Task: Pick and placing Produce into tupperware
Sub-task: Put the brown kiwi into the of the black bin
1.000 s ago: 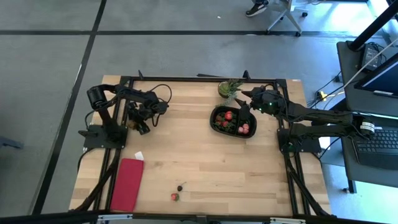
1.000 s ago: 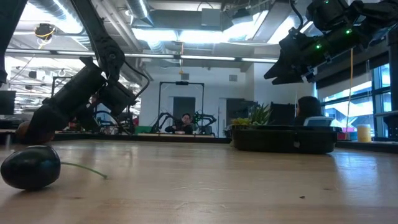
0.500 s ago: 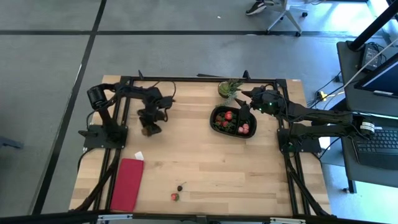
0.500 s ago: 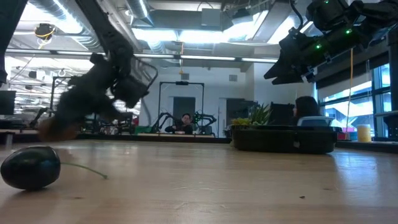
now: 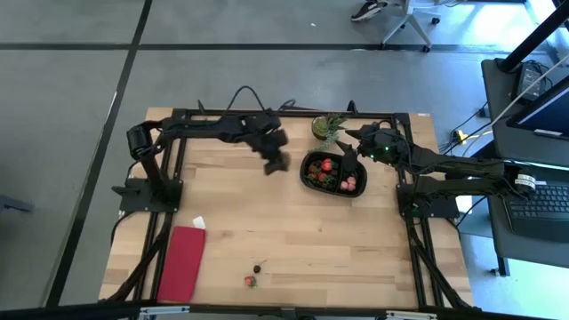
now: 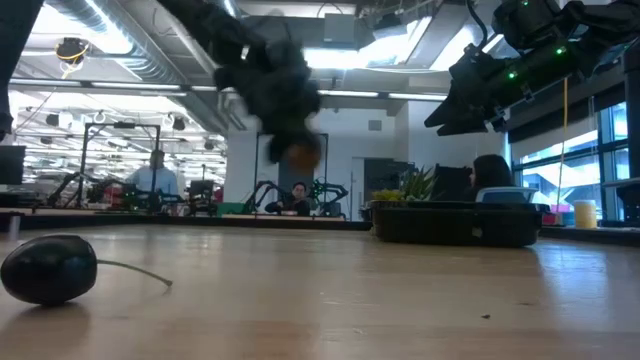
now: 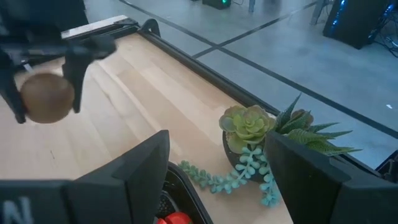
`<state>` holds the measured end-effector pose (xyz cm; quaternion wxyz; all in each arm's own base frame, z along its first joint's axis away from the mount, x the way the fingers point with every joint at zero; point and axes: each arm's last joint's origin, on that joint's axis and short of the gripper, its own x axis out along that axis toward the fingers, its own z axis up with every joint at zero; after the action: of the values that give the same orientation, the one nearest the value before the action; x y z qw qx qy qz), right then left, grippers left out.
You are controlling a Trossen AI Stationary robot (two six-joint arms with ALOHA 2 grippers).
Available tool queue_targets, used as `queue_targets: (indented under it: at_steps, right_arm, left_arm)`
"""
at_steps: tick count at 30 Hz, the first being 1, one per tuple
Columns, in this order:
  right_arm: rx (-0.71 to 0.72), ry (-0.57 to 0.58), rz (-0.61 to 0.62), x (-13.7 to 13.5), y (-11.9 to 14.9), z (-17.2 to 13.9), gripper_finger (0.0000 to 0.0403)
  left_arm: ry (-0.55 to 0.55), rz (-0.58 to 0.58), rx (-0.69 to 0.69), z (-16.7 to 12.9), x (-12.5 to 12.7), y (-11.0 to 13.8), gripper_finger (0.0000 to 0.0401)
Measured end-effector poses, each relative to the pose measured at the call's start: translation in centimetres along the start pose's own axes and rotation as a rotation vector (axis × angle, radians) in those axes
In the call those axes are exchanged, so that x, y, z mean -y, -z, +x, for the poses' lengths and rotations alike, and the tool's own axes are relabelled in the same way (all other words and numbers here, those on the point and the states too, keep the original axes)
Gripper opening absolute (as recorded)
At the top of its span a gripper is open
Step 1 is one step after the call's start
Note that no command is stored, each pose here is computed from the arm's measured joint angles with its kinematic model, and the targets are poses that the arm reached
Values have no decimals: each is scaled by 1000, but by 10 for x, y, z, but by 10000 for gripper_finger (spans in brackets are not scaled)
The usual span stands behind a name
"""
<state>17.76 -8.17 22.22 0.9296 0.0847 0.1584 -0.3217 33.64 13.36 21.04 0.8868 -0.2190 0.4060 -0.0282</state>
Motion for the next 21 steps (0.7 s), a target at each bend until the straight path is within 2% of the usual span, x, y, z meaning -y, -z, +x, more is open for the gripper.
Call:
queue_targets:
  at_steps: [5,9,14,21]
  right_arm:
    - [0,0,1,0,0,0,268]
    - [-2,0,2,0,0,0,268]
    - [-18,2,-1,0,2,0,268]
    - [-31,4,-7,0,3,0,268]
  left_arm:
    - [-2,198,296,4,30,-39,238]
    - [-84,259,449,19,40,-54,237]
    - [-77,237,499,55,31,-55,238]
    - [-81,205,419,103,10,-45,239]
